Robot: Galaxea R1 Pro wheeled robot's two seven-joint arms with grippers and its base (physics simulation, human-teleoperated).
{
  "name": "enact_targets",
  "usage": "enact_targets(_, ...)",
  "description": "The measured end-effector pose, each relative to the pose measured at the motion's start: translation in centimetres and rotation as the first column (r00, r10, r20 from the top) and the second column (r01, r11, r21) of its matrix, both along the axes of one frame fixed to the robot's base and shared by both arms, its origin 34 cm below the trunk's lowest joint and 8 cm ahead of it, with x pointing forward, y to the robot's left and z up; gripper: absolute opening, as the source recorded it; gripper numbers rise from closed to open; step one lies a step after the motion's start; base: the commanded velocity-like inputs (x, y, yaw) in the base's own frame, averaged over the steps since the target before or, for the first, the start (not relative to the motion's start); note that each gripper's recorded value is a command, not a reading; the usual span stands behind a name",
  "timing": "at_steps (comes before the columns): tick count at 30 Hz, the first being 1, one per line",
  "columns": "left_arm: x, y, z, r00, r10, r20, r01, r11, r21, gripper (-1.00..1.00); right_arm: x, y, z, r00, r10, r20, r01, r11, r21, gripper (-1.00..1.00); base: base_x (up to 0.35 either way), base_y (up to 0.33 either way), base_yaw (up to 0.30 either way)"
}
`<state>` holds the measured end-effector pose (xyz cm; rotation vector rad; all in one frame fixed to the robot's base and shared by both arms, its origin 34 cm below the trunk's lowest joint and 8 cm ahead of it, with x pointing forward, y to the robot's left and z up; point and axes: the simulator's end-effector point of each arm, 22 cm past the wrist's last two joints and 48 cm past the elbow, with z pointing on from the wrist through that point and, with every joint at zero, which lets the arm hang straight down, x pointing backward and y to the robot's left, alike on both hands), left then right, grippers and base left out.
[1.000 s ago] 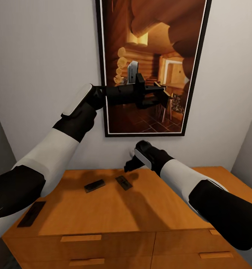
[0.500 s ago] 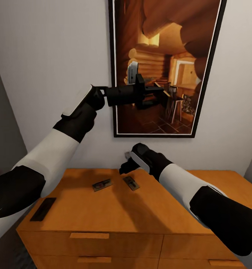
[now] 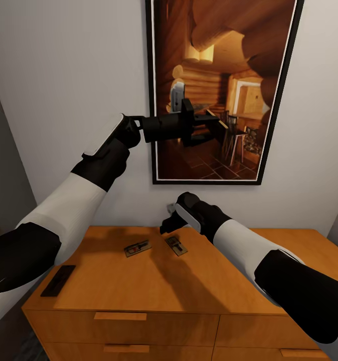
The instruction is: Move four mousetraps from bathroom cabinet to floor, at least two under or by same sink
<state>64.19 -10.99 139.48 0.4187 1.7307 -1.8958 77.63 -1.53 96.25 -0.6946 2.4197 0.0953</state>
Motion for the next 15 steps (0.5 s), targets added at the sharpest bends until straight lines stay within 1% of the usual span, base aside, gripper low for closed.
enact_targets(5, 0.4, 0.1, 0.7, 1.0, 0.013, -0.007, -0.013, 1.0, -0.011, -1.0, 0.0, -0.1, 0.5, 1.0, -0.002, -0.002, 0.002, 1.0, 0.0, 1.0, 0.0, 0.0, 0.0)
enact_targets(15, 0.6, 0.1, 2.4, 1.0, 0.02, -0.01, -0.02, 1.0, -0.014, -1.0, 0.0, -0.3, 1.7, 1.0, -0.01, -0.011, 0.01, 1.0, -0.002, 1.0, 0.0, 0.0, 0.0)
